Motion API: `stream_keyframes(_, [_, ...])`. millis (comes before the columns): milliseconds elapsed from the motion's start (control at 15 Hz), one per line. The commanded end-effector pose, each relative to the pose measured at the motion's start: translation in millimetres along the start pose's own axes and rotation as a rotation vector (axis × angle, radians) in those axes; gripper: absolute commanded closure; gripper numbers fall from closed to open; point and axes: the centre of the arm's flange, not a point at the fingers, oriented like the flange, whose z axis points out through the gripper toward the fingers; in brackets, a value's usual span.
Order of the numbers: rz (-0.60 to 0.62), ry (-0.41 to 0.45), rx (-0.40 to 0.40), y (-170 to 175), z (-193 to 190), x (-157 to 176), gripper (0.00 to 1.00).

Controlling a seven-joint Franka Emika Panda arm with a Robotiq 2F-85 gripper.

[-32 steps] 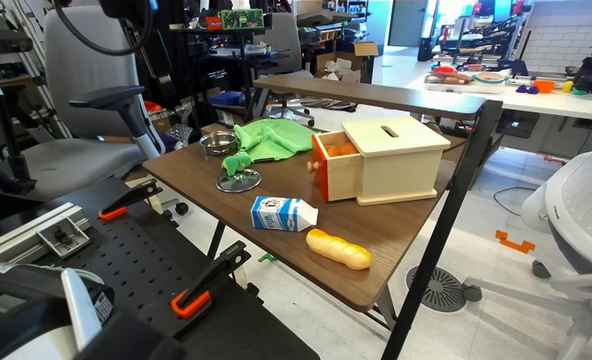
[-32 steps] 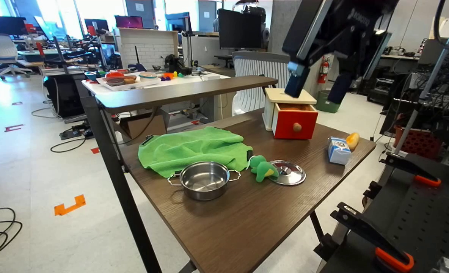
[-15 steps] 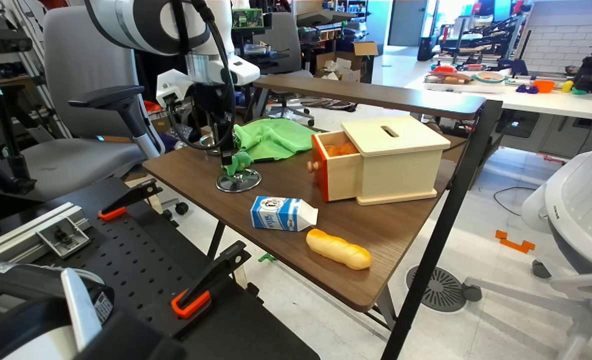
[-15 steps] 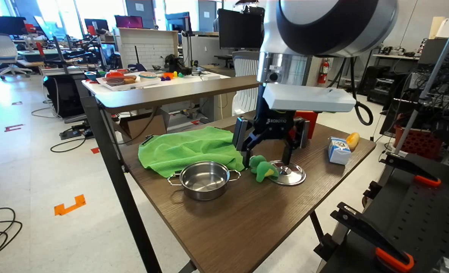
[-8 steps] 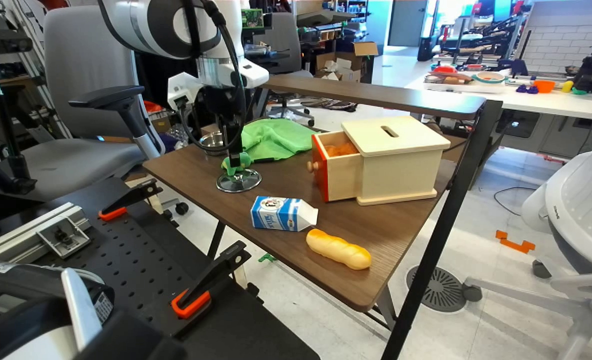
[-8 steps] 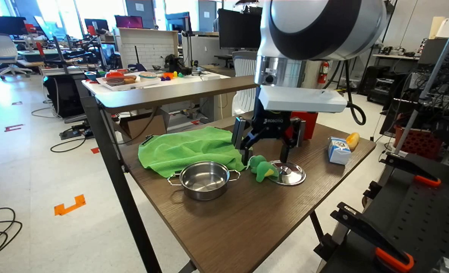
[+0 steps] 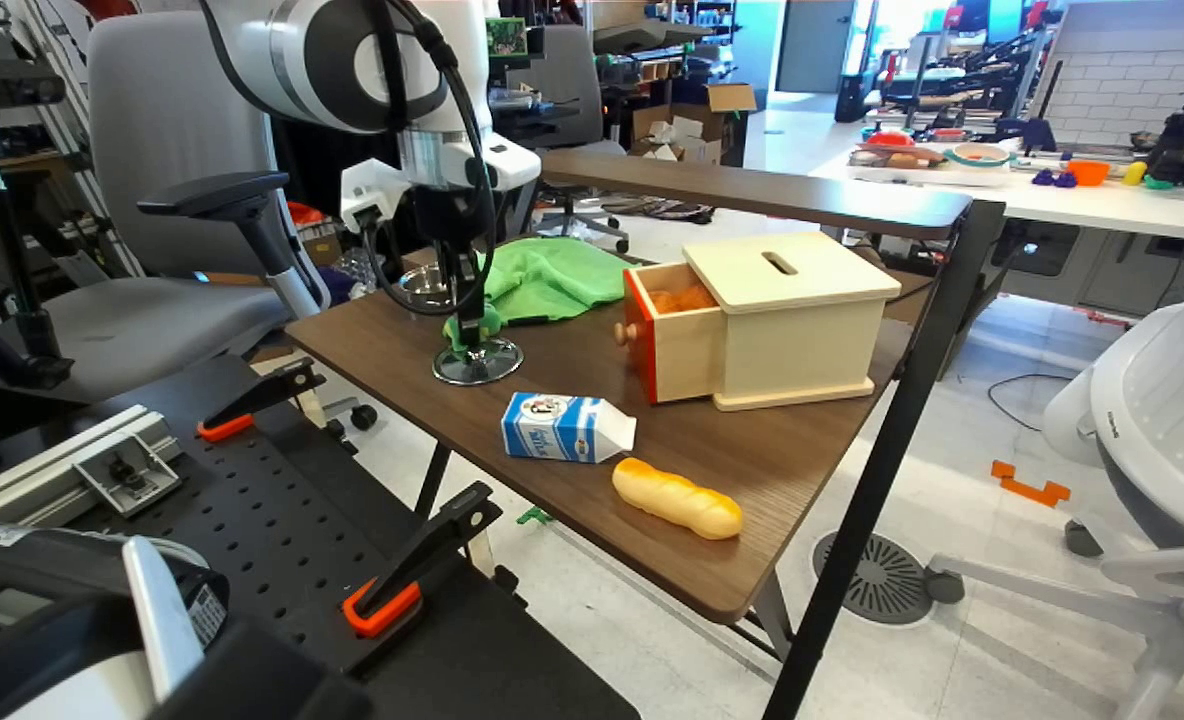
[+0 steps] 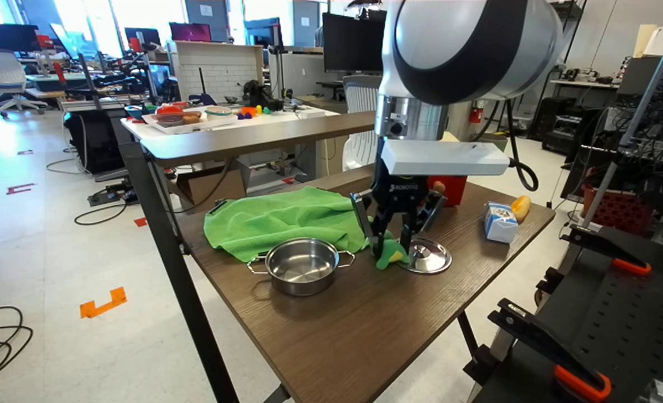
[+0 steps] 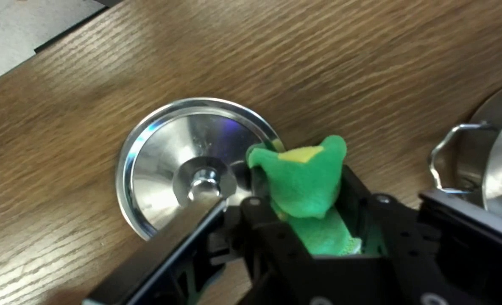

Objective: Place the stuffed animal in the pot

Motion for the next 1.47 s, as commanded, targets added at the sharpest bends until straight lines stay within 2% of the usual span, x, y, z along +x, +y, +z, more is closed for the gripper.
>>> stream_keyframes(0, [0.009,-0.021,0.019,-6,-10,-3,0.88])
stream_keyframes(133, [0.011,-0.009,0.015,-7,-18,-11,0.98])
stream_keyframes(267, [0.004,0.013,0.011,-8,-32,-17,0.95])
stream_keyframes(333, [0.0,0.012,0.024,-7,-41,-20,0.98])
stream_keyframes(600, [0.007,0.058,0.052,-13,-79,-19,0.96])
stream_keyframes(867, [-0.002,0.063,0.083,-41,-95,-19,0.96])
stream_keyframes(1067, [-0.029,0.048,0.119,-69,-95,-25,0.96])
stream_keyframes(1400, [-0.072,0.051,0.121,-111,-87,-41,0.96])
